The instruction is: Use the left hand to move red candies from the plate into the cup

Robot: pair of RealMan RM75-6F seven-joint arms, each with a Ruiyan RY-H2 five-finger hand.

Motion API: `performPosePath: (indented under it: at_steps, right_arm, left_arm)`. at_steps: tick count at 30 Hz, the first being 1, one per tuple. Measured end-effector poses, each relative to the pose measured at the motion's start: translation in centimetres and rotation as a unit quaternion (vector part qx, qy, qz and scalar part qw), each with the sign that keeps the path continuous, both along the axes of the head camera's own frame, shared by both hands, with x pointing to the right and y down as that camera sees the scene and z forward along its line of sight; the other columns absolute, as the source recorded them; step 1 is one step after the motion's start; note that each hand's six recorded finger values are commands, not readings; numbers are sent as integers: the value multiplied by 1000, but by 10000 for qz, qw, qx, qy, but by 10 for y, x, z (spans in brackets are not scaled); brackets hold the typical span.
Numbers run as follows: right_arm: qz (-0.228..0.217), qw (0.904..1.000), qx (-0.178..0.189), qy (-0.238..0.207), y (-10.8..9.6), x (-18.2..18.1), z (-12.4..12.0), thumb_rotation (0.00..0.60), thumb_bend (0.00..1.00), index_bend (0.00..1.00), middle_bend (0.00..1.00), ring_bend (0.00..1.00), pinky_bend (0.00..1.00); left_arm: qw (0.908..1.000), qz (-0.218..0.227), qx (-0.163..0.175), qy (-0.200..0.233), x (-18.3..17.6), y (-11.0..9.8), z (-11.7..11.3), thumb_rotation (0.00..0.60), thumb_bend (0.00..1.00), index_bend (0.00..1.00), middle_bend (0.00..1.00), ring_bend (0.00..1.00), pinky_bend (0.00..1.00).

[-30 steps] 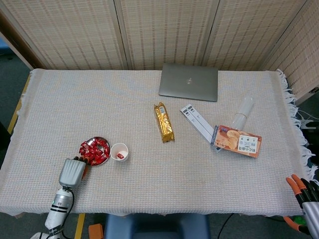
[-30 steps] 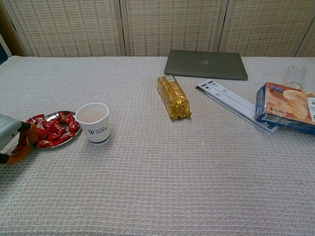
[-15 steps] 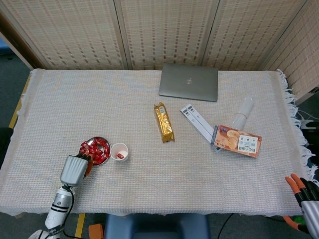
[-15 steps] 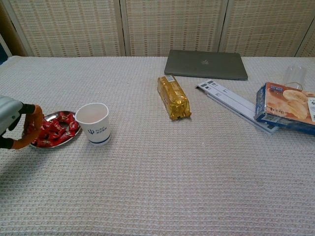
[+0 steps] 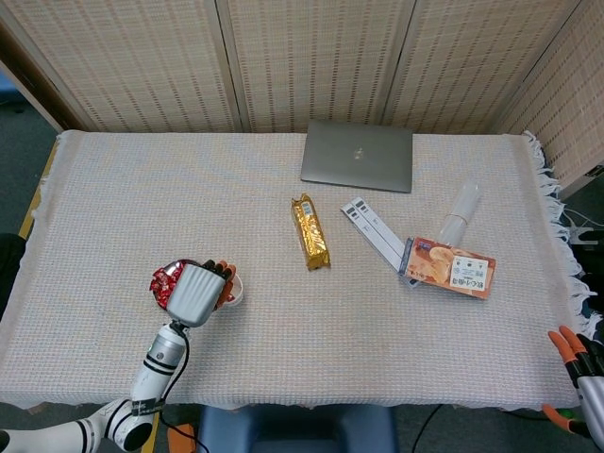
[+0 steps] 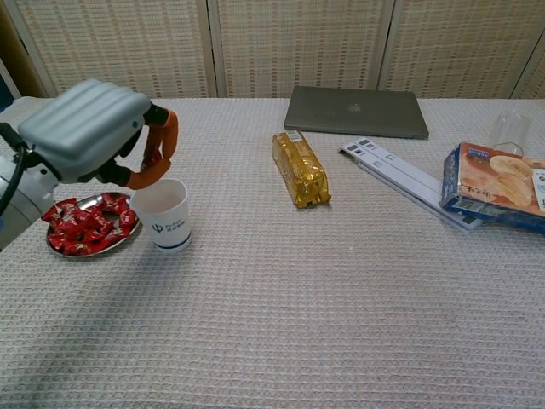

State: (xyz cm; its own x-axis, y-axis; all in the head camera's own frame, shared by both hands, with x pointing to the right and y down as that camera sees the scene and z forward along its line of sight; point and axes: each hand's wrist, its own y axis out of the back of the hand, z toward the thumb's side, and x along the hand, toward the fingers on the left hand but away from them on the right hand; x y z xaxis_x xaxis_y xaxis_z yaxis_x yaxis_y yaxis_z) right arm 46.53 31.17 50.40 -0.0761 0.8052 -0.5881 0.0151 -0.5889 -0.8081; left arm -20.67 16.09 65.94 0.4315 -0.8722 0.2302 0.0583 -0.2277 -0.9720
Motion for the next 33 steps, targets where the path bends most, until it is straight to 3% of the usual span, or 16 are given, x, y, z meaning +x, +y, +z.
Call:
performPosePath:
  at_steps: [8,15,22,29,33]
  right_arm:
    - [32,10000,-14,42,-1,2,2,600,42,0,0,0,92]
    - [36,10000,4,30,-1,1,1,600,42,0,0,0,95]
    - [10,10000,3,-4,0,1,-1,600,43,0,0,0,99]
    - [-58,10000,-32,-33,1,-3,1,600,42,0,0,0,99]
    - [-72,10000,-34,-41,1,-4,1,600,43,0,0,0,100]
  left_arm:
    - [9991,131,-356,-203,10,6,25,600,424,305,383,432,1000]
    - [9994,84,-336,-78,2,9,14,600,415,215,294,364,1000]
    - [9975,-321,-617,-139,-49,19,5,600,406,112,203,248,1000]
    - [9842,-795,-1411,-722,-105,39,28,600,398,48,123,188,1000]
    - [9785,-839,-1569,-1046,-121,42,44,600,396,45,115,181,1000]
